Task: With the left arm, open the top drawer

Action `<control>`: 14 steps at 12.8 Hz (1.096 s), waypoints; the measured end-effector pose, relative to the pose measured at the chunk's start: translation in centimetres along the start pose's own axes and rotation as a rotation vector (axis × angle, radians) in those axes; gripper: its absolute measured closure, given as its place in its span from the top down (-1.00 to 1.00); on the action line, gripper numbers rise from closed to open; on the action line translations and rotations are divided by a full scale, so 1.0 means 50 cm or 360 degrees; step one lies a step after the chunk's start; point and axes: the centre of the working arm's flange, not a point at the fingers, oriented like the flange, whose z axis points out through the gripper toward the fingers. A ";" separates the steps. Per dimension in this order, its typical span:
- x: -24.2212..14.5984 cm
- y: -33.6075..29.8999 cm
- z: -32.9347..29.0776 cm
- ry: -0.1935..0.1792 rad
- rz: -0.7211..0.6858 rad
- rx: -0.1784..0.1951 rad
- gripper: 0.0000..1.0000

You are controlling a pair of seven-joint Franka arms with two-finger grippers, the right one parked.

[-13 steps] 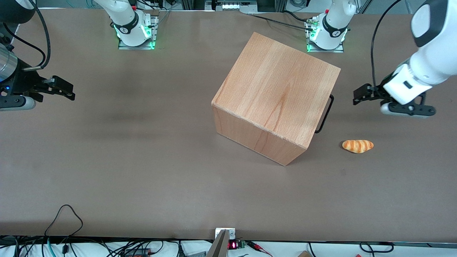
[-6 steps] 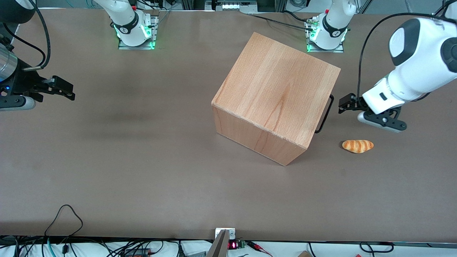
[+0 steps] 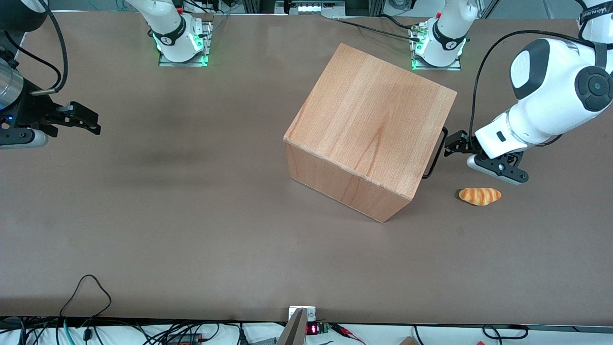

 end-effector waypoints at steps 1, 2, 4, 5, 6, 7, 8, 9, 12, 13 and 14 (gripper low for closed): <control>0.001 0.003 0.006 -0.0004 0.0016 -0.0017 1.00; 0.000 0.005 0.015 -0.0011 0.0022 -0.0042 1.00; -0.003 0.007 0.034 -0.0034 0.0020 -0.0071 1.00; -0.004 0.008 0.042 -0.0045 0.0021 -0.0077 1.00; -0.005 0.007 0.047 -0.0050 0.0020 -0.0079 1.00; -0.005 0.006 0.049 -0.0053 0.0021 -0.0079 1.00; -0.005 0.006 0.051 -0.0055 0.0023 -0.0080 1.00; -0.005 0.005 0.053 -0.0058 0.0024 -0.0081 1.00; 0.001 0.005 0.065 -0.0048 0.0035 -0.0078 1.00; 0.004 0.005 0.073 -0.0046 0.0035 -0.0079 1.00; 0.008 0.008 0.083 -0.0041 0.0038 -0.0078 1.00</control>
